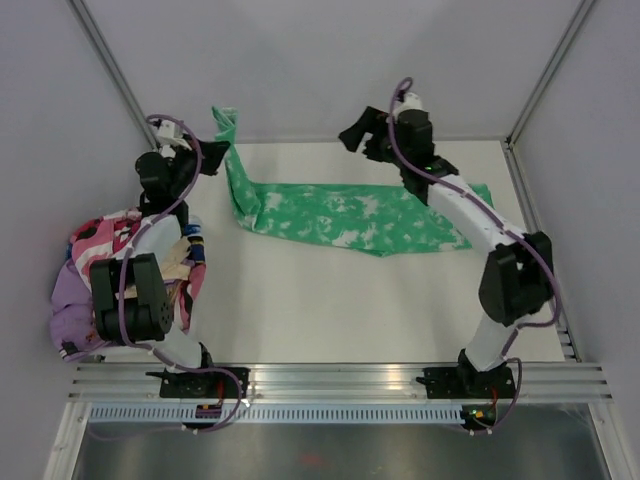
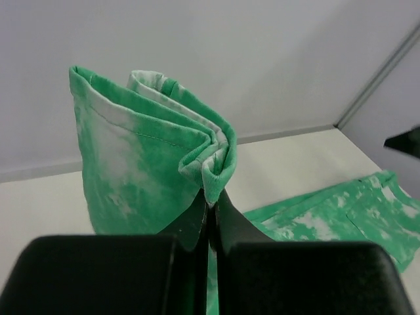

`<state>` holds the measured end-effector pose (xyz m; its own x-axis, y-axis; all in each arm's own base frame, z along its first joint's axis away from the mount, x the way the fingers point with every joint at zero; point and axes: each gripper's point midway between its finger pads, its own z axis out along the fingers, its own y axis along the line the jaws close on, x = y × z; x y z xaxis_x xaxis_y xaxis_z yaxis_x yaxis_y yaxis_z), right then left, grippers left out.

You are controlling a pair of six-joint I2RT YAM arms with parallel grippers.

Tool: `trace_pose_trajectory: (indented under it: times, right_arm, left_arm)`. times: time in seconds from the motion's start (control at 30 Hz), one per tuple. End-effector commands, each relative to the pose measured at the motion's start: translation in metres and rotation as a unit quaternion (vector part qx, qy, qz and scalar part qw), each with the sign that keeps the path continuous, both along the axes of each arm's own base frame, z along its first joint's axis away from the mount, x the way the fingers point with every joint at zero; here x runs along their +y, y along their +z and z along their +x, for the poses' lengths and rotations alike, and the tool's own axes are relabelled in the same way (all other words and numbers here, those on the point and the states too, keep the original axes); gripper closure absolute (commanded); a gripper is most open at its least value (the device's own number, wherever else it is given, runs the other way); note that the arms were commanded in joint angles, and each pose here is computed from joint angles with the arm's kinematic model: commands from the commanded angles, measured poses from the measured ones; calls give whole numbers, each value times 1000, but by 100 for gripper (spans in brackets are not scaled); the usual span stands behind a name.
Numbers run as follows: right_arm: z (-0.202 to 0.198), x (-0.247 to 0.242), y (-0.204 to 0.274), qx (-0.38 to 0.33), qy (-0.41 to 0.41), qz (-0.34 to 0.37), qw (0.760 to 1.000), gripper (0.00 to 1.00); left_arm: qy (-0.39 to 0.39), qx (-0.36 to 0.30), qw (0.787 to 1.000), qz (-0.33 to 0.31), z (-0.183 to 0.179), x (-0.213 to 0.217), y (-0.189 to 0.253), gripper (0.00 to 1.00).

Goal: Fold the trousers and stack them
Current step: Fold the trousers

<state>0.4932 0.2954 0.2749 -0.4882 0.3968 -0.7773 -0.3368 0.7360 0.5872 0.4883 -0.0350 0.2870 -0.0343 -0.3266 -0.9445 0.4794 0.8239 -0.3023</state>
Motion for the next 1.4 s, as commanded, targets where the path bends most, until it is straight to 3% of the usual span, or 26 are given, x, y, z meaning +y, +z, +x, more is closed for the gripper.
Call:
trace_pose_trajectory:
  times: [0.0, 0.03, 0.1, 0.13, 0.2, 0.4, 0.6, 0.8, 0.97, 1.07, 1.13, 1.23, 1.27, 1.37]
  right_arm:
    - [-13, -92, -2, 28, -124, -40, 991, 10]
    - [-16, -110, 0, 30, -141, -49, 988, 9]
    - [-27, -159, 4, 41, -186, -78, 979, 8]
    - [-30, -175, 3, 49, -205, -85, 974, 7]
    - [-44, -219, 0, 84, -248, -85, 961, 2]
    - [-83, -274, -18, 120, -289, -90, 946, 2]
    - [-102, -290, -40, 151, -290, -99, 940, 2]
    - [-100, -283, -59, 174, -261, -98, 945, 2]
    - [-95, -273, -75, 188, -237, -83, 950, 2]
    - [-87, -261, -78, 184, -206, -69, 959, 2]
    - [-80, -240, -71, 163, -146, -44, 975, 3]
    - [-70, -220, -67, 160, -106, -1, 981, 4]
    - [-66, -214, -67, 161, -97, 4, 982, 3]
    - [-58, -195, -62, 153, -82, -6, 985, 4]
  left_arm:
    - [-49, -25, 997, 63, -15, -66, 14, 98]
    - [-82, -21, 994, 68, -22, -111, 8, 98]
    - [-33, -3, 997, 69, -11, -127, -1, 98]
    - [-48, 10, 996, 69, -17, -157, -12, 98]
    - [-32, 12, 997, 73, -18, -175, -22, 98]
    - [-53, 23, 991, 117, -34, -270, -60, 98]
    - [-22, 82, 982, 169, -32, -329, -119, 98]
    - [52, 153, 977, 137, -29, -325, -157, 98]
    - [10, 177, 973, 146, -42, -340, -173, 98]
    - [-50, 214, 960, 173, -65, -352, -186, 97]
    - [-86, 237, 949, 188, -80, -357, -188, 89]
    - [-158, 239, 944, 164, -102, -373, -166, 50]
    - [-174, 226, 947, 148, -113, -370, -147, 1]
    - [-170, 179, 964, 102, -125, -356, -92, 0]
